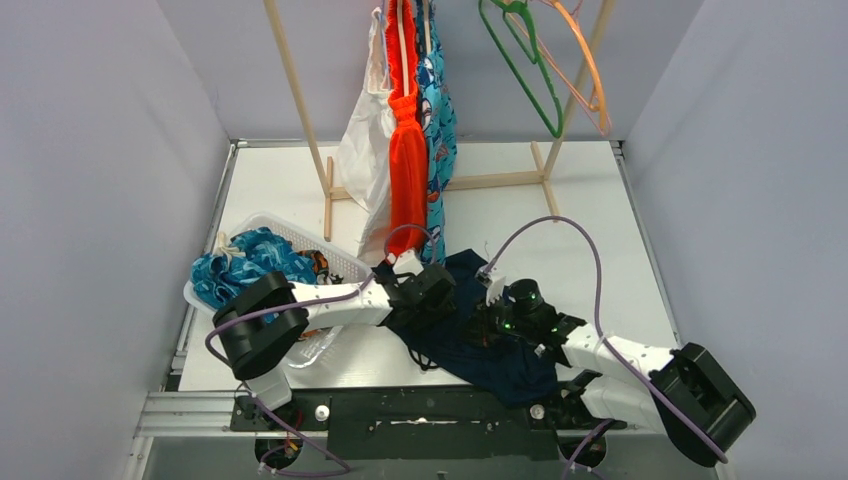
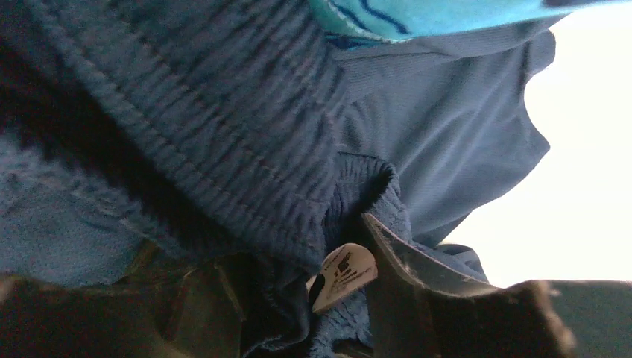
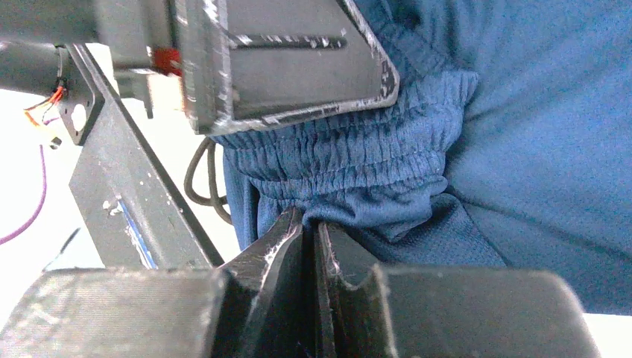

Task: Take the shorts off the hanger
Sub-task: Pick up the shorts at the center of the board.

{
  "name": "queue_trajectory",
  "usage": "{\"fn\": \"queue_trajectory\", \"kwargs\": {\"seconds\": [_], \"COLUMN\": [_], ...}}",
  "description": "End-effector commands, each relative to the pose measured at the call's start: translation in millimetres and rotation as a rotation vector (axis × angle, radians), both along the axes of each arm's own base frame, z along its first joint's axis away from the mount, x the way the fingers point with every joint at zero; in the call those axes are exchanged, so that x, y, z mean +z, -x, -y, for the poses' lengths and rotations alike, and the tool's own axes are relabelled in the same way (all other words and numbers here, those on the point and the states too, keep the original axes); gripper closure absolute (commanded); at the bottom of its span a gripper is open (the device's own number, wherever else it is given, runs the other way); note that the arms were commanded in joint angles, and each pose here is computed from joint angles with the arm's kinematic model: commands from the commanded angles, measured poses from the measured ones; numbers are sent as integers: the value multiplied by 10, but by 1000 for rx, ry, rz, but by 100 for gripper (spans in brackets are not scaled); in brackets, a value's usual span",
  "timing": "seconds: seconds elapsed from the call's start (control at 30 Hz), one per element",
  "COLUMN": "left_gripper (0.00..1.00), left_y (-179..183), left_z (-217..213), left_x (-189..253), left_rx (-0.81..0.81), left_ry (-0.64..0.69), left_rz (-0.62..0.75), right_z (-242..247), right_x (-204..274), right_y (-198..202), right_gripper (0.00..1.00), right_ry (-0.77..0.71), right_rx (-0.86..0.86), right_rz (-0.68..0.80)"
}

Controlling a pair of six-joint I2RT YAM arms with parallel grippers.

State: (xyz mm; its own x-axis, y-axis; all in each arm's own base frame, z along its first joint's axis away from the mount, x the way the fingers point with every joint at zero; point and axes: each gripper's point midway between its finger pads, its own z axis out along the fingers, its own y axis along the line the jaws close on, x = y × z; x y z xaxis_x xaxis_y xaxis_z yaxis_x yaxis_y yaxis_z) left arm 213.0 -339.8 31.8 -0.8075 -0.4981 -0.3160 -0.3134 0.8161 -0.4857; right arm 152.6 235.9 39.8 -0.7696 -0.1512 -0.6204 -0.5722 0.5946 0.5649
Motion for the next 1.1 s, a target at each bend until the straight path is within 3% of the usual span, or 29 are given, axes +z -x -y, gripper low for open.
{"fn": "queue_trajectory", "kwargs": {"seconds": [0.0, 0.1, 0.13, 0.2, 0.33, 0.5, 0.67, 0.83, 0.93, 1.07], "left_gripper": [64, 97, 100, 100, 100, 100, 100, 100, 100, 100], "left_y": [213, 231, 221, 168, 60, 28, 41, 51, 109, 300], "left_z": [-63, -75, -87, -112, -81, -159, -431, -685, -626, -305], "left_x": [-172, -141, -99, 39, 506, 1279, 2008, 2546, 2844, 2941], "left_rx": [-64, -88, -89, -84, -115, -128, -132, -180, -292, -598], "left_ry": [-138, -164, -172, -179, -131, 12, 82, 39, 40, 50], "left_rz": [-48, -31, -19, 21, 169, 398, 551, 652, 690, 738], "right_z": [-92, -26, 8, 101, 373, 857, 1109, 1120, 920, 905], "right_x": [319, 441, 488, 549, 722, 957, 1210, 1312, 1335, 1204], "right_y": [-176, -292, -342, -422, -629, -853, -935, -971, -961, -996], "right_gripper": [91, 79, 75, 69, 46, 35, 31, 27, 26, 26], "right_ry": [-81, -76, -71, -46, 23, 120, 124, 81, 47, 92], "right_rx": [-10, -73, -105, -165, -348, -630, -775, -813, -718, -742], "right_rz": [197, 270, 291, 321, 374, 433, 494, 506, 492, 417]}}
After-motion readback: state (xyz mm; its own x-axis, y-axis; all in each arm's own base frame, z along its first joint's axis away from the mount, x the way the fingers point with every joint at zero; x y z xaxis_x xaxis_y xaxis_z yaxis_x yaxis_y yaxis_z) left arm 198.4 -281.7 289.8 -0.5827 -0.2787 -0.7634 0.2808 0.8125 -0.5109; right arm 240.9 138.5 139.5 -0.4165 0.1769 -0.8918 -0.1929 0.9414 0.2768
